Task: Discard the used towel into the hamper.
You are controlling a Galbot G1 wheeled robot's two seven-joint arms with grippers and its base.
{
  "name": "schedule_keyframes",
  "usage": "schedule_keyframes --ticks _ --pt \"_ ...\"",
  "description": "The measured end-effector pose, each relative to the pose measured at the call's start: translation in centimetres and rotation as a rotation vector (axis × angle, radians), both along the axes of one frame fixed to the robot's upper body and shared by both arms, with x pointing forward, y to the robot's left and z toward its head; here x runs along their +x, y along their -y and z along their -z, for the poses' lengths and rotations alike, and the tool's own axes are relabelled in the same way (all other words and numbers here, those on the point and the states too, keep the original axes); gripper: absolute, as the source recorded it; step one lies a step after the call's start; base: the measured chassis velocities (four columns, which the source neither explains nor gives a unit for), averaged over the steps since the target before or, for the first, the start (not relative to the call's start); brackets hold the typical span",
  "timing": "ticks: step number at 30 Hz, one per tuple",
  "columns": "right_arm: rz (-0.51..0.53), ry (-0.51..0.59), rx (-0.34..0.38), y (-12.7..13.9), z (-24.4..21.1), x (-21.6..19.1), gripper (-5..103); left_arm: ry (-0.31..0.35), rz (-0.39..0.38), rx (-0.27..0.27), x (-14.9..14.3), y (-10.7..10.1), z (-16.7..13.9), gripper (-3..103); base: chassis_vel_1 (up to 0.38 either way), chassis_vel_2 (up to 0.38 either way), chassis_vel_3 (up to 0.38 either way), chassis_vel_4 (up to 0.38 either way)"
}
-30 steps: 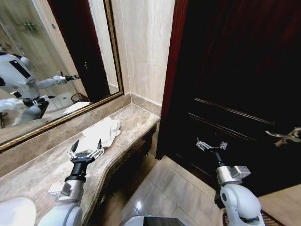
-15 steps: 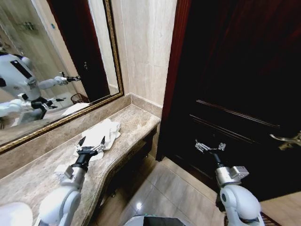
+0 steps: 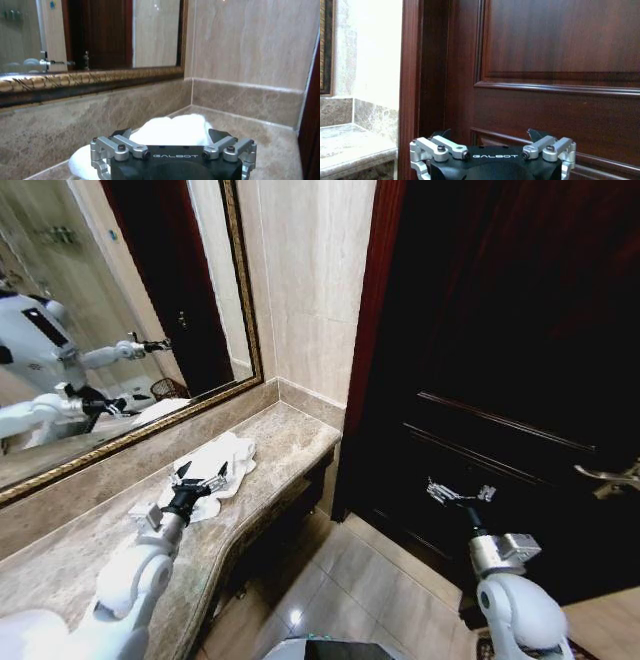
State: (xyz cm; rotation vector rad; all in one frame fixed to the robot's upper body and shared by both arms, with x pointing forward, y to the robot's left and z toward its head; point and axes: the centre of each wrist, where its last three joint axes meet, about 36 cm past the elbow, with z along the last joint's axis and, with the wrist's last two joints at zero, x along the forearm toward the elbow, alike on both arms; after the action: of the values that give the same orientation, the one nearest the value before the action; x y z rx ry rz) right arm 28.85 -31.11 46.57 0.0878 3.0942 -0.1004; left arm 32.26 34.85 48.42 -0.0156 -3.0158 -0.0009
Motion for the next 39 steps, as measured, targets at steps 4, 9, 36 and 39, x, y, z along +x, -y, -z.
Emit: schedule_keyframes --ticks 4,9,36,39 --pt "-0.003 -0.006 -0.001 -0.3 0.4 0.3 100 -0.021 -0.001 0.009 0.9 -0.9 0.3 100 0.0 0.0 0.0 0.0" --pt "0.003 -0.013 0.001 -0.4 1.0 0.2 100 -0.034 0.013 0.007 1.8 -1.4 0.1 100 0.0 0.0 0.0 0.0" --pt "0.022 -0.006 0.002 -0.4 1.5 -0.1 100 -0.176 0.063 -0.01 4.7 -4.2 0.7 100 0.0 0.0 0.0 0.0" --pt "0.029 -0.004 0.004 -0.4 1.5 0.0 100 -0.19 0.063 -0.013 5.1 -4.4 0.8 100 0.0 0.0 0.0 0.0"
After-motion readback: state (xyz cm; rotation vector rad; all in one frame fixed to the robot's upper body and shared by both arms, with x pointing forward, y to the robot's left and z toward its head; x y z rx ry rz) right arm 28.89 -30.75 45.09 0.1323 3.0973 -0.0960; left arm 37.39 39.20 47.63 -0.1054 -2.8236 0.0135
